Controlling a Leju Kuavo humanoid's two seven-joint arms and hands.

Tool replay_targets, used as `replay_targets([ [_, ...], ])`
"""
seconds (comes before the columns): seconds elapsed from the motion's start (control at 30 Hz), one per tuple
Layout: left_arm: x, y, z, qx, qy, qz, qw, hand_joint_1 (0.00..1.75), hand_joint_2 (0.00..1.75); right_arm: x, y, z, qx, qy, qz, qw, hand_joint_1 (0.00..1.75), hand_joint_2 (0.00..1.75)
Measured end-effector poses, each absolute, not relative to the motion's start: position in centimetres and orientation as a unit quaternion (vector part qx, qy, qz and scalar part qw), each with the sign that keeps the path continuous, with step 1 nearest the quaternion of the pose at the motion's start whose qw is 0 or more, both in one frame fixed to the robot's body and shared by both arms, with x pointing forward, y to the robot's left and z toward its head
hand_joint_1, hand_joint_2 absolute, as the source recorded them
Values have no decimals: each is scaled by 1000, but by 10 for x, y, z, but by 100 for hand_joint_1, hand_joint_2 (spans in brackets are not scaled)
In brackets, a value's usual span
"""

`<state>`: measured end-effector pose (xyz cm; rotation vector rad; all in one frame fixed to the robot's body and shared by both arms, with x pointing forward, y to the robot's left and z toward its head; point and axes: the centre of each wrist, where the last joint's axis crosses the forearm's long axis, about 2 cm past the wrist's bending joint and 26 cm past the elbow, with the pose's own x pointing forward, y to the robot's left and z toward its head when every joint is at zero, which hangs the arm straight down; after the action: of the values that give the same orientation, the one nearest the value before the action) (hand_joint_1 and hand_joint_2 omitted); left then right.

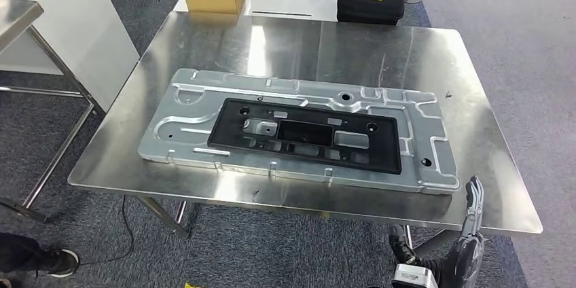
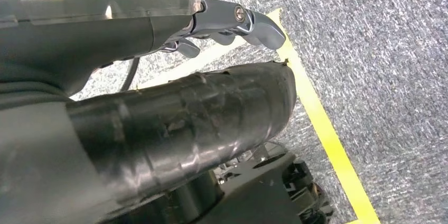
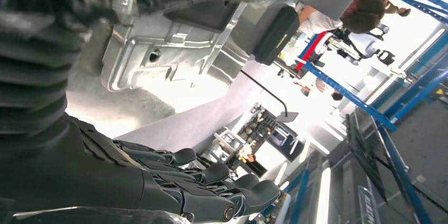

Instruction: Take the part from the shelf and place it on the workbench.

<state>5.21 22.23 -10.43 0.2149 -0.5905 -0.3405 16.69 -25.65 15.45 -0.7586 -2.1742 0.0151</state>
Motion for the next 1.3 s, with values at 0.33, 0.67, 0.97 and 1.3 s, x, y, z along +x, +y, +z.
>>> replay_targets([
  [0.33, 52, 222, -104, 106, -288, -166, 937, 0, 0, 166, -255, 152, -308, -859, 1, 409, 0, 175],
  [0.67, 51, 223, -105, 106, -287, -166, 937, 0, 0, 166, -252, 151, -312, -858, -6, 407, 0, 175],
  [0.97, 51, 223, -104, 107, -287, -166, 938, 0, 0, 165, -251, 151, -312, -859, -9, 406, 0, 175],
  [1.3, 51, 223, -105, 107, -287, -165, 938, 0, 0, 165, -250, 148, -312, -857, -7, 409, 0, 175],
])
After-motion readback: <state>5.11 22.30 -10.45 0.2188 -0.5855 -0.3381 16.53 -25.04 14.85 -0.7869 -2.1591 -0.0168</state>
